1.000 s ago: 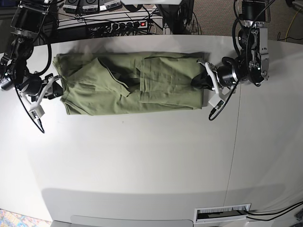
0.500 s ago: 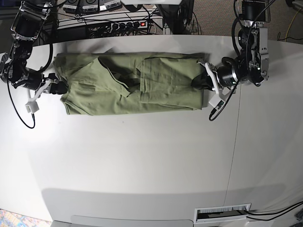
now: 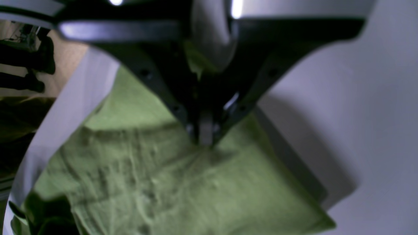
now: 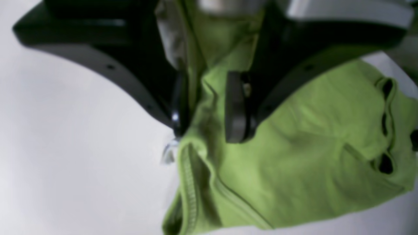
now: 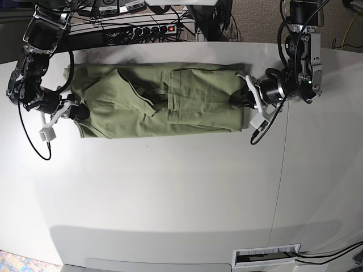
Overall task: Fold the T-shirt properly
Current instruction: 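Grasp the strip end near the right gripper with the right gripper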
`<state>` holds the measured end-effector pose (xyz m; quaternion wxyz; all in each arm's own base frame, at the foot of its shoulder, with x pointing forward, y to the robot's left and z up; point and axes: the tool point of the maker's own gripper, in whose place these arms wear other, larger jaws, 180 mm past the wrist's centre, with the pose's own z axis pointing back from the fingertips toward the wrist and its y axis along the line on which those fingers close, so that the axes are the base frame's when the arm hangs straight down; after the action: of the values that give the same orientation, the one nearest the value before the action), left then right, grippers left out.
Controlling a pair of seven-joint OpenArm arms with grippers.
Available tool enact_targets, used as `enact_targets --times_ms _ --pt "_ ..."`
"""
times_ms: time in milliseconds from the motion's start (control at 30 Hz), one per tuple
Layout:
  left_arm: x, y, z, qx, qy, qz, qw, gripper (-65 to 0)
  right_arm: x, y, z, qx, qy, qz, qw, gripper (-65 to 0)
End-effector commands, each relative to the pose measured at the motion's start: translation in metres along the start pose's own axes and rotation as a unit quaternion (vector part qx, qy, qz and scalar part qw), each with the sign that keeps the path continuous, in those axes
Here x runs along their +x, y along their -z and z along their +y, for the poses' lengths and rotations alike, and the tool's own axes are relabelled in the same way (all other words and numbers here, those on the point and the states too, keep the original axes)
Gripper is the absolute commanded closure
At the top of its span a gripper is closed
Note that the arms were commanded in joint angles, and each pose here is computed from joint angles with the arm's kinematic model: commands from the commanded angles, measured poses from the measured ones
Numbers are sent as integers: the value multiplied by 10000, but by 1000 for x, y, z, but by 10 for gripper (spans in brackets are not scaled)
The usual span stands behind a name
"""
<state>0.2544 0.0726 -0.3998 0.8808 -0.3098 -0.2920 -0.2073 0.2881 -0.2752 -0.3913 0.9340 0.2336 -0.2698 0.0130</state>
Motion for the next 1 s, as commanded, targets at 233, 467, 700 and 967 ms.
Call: enact_targets --times_ms 233,467,700,967 --pt "6 -3 3 47 83 -36 9999 0 -12 14 19 251 -28 343 9991 -192" --pt "6 -3 3 47 83 -36 9999 0 -19 18 23 266 -314 681 9968 -168" --pt "6 -3 3 47 82 -32 10000 0 -7 18 36 584 -311 463 9967 0" --pt "-2 7 -15 -215 178 93 9996 0 52 -20 75 1264 -824 -558 9870 0"
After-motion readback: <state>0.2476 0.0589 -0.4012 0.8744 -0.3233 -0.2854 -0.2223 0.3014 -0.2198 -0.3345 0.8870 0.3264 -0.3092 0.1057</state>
